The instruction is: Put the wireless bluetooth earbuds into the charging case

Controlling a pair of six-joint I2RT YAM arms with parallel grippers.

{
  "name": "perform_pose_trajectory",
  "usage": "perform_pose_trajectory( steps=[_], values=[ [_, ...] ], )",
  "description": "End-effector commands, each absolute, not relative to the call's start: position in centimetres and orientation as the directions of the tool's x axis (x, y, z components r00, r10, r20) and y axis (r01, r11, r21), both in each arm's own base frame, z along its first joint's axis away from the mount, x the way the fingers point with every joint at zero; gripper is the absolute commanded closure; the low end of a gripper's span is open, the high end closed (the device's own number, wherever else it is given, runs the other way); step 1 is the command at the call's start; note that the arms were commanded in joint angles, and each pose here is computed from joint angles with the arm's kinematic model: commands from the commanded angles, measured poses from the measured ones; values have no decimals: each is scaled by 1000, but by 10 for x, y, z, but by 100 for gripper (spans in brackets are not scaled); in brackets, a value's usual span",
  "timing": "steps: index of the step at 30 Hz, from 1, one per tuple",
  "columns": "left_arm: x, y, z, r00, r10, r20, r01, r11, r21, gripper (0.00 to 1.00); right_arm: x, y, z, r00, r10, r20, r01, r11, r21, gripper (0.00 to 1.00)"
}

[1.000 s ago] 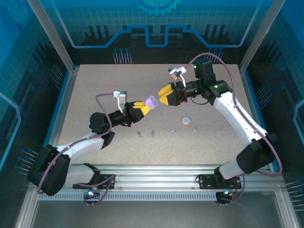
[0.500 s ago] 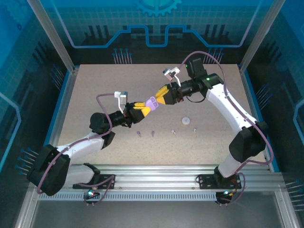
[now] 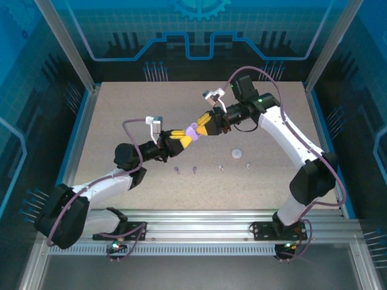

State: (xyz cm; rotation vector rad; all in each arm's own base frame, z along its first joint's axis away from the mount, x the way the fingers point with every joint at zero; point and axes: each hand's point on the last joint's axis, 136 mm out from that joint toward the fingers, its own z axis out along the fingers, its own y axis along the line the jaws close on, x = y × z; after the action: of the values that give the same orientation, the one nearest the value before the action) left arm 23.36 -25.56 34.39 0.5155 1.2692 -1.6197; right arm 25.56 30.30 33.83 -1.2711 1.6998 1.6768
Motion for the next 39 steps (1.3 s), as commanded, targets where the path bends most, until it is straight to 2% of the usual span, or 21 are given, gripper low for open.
perform_pose_trajectory(
  steps=[1, 15, 19, 21, 26, 29, 34, 39],
  values=[
    [222, -255, 362, -354, -441, -825, 919, 2, -395, 77, 248, 307, 347, -475, -298, -828, -815, -204, 542, 75],
    [225, -255, 358, -355, -446, -822, 915, 17, -404, 76, 245, 307, 349, -468, -302, -830, -820, -201, 535, 85],
    [226, -254, 356, -356, -449, -820, 912, 24, -409, 72, 245, 307, 349, -463, -306, -832, -828, -185, 529, 86],
    [227, -254, 356, -354, -453, -818, 912, 28, -410, 69, 246, 306, 347, -464, -312, -829, -831, -169, 529, 87],
    [233, -252, 350, -359, -471, -806, 900, 55, -433, 45, 249, 305, 345, -465, -317, -827, -840, -138, 525, 87],
    [236, -250, 346, -364, -478, -799, 892, 67, -446, 37, 252, 303, 342, -469, -316, -825, -845, -110, 523, 87],
    [241, -249, 338, -371, -479, -795, 880, 91, -466, 35, 256, 299, 337, -476, -328, -816, -853, -53, 519, 87],
    [249, -251, 312, -378, -397, -836, 857, 192, -478, 37, 263, 286, 326, -480, -352, -804, -870, 71, 488, 87]
  ],
)
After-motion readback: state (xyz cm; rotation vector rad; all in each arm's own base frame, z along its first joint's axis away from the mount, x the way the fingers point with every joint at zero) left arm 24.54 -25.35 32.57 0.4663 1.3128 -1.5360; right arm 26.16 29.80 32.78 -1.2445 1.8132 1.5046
